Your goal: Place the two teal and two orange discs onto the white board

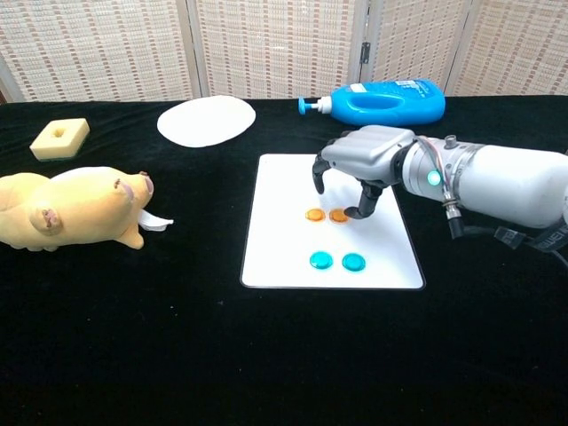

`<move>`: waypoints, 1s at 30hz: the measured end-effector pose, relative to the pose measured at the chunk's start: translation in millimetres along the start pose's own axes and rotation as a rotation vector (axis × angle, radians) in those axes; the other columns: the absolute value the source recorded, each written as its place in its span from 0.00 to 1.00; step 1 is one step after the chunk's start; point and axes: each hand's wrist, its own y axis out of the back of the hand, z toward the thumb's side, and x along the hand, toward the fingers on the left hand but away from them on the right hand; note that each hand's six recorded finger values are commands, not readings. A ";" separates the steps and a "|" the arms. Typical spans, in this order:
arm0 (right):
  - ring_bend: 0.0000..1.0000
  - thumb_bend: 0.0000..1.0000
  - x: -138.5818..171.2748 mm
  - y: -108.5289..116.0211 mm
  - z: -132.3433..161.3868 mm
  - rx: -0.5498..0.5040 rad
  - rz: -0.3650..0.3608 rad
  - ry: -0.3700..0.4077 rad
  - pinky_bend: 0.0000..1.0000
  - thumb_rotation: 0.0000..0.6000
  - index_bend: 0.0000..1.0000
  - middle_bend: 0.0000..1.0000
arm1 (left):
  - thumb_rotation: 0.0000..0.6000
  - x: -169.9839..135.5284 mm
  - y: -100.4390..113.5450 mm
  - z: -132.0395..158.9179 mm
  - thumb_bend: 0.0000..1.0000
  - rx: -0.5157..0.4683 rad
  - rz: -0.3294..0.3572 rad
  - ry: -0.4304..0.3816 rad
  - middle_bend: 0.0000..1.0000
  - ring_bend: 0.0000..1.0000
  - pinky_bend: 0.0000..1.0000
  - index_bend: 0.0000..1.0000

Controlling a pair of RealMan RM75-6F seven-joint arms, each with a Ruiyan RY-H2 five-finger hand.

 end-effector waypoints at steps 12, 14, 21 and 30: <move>0.09 0.43 83.9 38.6 -95.3 -0.107 -0.203 -0.205 0.00 1.00 0.20 0.11 | 1.00 9.8 9.7 8.8 0.10 -0.004 0.042 -0.019 0.00 0.00 0.00 0.00; 0.05 0.43 108.7 36.7 -116.8 -0.126 -0.233 -0.255 0.00 1.00 0.12 0.06 | 1.00 12.3 11.1 11.8 0.10 -0.006 0.053 -0.023 0.00 0.00 0.00 0.00; 0.00 0.43 196.2 5.9 -160.2 -0.251 -0.285 -0.357 0.00 1.00 0.00 0.00 | 1.00 18.6 16.6 21.9 0.10 0.003 0.087 -0.039 0.00 0.00 0.00 0.00; 0.00 0.43 296.7 -15.0 -174.3 -0.314 -0.364 -0.425 0.00 1.00 0.00 0.00 | 1.00 19.5 19.8 31.6 0.10 0.016 0.119 -0.039 0.00 0.00 0.00 0.00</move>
